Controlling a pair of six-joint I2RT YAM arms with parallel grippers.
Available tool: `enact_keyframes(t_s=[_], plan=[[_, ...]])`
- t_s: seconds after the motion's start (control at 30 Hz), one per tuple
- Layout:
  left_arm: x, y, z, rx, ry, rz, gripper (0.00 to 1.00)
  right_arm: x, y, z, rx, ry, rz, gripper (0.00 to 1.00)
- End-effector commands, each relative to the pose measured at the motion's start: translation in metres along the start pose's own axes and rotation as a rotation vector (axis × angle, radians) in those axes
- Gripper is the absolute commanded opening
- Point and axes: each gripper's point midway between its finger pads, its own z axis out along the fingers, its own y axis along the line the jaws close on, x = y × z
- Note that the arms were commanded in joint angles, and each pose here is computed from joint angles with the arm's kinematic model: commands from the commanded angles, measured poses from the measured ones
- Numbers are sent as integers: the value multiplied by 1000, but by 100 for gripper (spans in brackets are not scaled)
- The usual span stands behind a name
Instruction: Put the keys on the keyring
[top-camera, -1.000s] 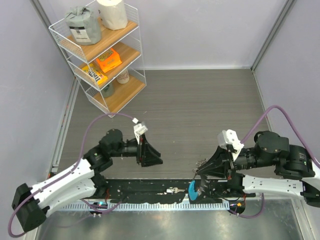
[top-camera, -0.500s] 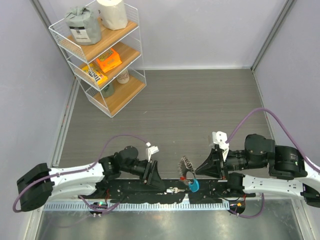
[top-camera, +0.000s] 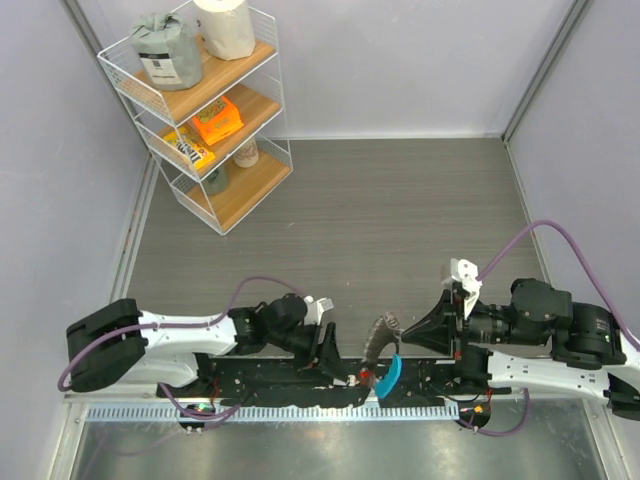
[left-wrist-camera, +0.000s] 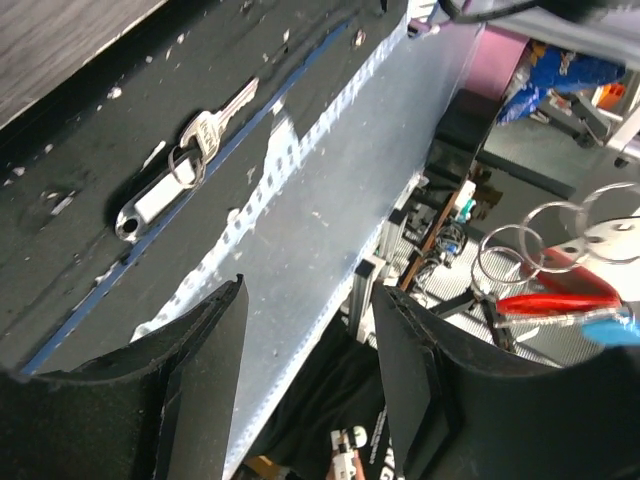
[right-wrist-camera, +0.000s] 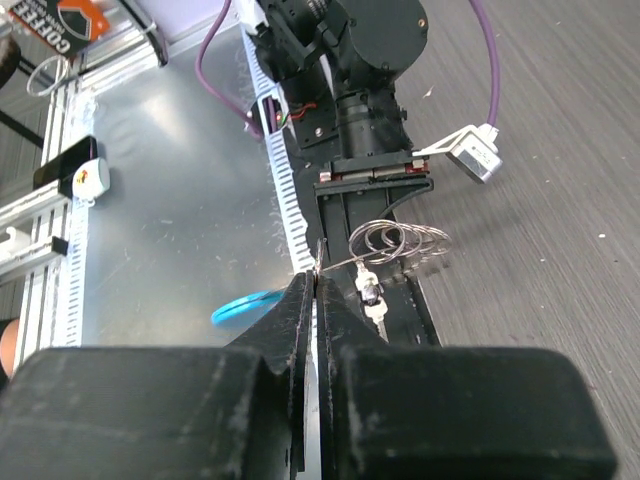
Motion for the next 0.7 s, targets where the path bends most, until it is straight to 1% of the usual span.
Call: enact_keyframes(t_s=[0.0, 0.07, 0.1, 0.2, 0.37, 0.5, 0.67], plan=[[-6, 3, 2, -161, -2, -51, 56, -24, -9, -2, 62, -131, 37, 6], [-7, 7, 1, -228, 4, -71, 52, -22, -11, -1, 70, -129, 39, 6], [-6, 8, 1, -255, 9, -79, 49, -21, -11, 1, 71, -129, 41, 6], [3, 23, -3, -373, 36, -137, 42, -23, -13, 1, 75, -138, 30, 6], [15, 30, -4, -510, 63, -187, 41, -26, -13, 1, 76, -152, 12, 6], [17, 33, 1, -543, 75, -221, 40, -27, -13, -3, 71, -169, 4, 6], [12, 30, 9, -568, 79, -226, 40, -24, -12, -9, 62, -192, 9, 6]])
